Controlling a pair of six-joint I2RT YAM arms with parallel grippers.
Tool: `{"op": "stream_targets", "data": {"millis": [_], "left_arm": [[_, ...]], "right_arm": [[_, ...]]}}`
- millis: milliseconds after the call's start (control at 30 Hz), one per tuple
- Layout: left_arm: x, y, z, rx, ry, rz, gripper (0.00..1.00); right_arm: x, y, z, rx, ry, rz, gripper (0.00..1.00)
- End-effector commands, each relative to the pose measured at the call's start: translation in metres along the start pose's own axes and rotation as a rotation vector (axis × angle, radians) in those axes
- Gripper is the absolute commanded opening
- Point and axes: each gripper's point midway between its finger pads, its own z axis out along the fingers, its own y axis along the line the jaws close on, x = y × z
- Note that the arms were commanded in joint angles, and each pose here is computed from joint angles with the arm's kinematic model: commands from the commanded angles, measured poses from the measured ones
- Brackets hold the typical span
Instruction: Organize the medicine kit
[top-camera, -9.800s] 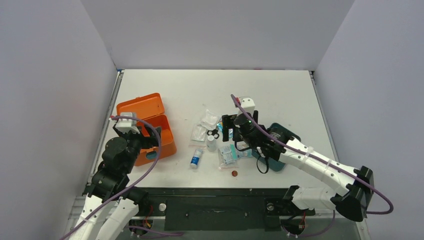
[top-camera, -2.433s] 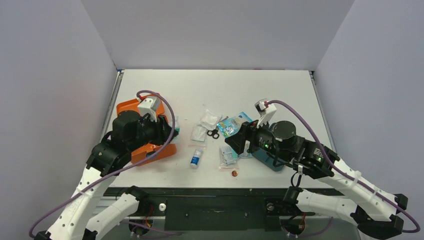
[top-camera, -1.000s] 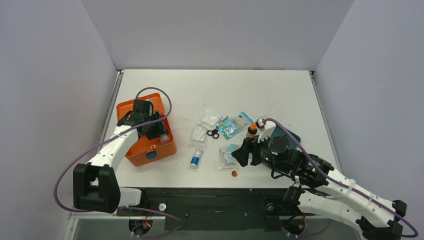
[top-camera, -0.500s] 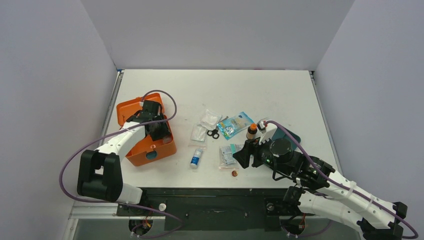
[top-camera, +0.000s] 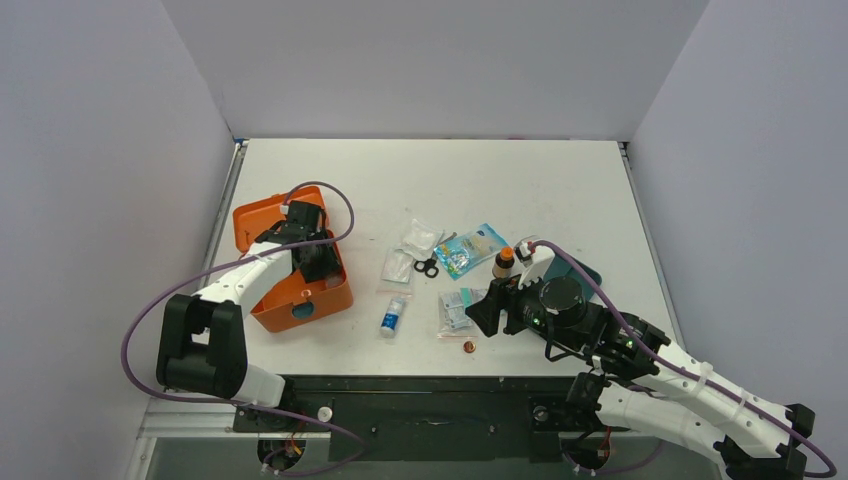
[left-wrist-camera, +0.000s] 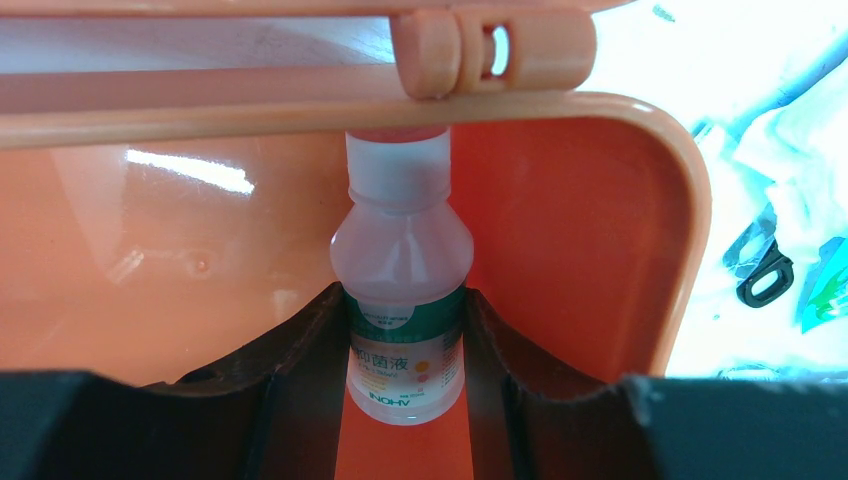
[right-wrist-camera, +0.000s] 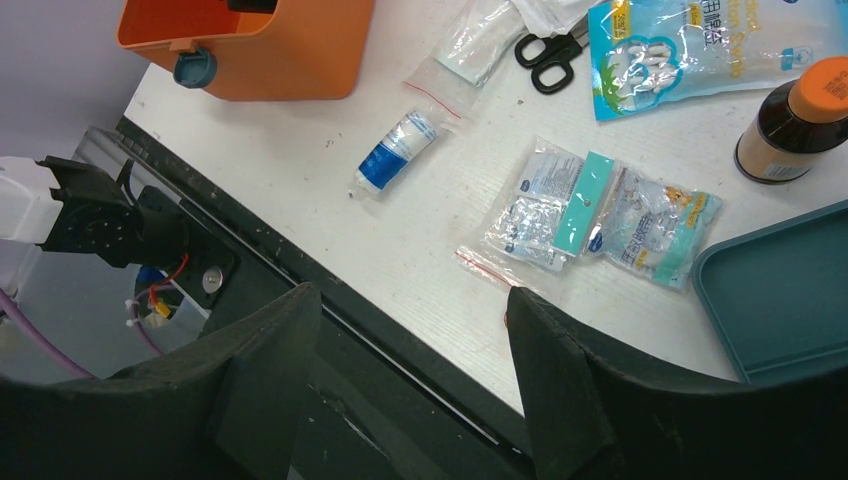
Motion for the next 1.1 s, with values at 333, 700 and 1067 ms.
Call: {"op": "stream_targets", "data": {"millis": [333,700,1067], "left_arm": [[-0.025,-0.014,-0.024,0.063,-0.089,0.036,0.53],[-0.038,-0.021,-0.058,0.108,-0.133,0.089,0.56],[-0.039,-0.022,-0.102,0.154,-0.174,0.196,0.56]], "right_arm": [[-0.010,0.000,-0.001,0.017,-0.029,0.018,0.65],[-0.024,-0.006,-0.005,0.079,-0.050,0.009,0.65],[-0.046,-0.045,-0.005,0.364,-0.072,-0.034,0.66]]}}
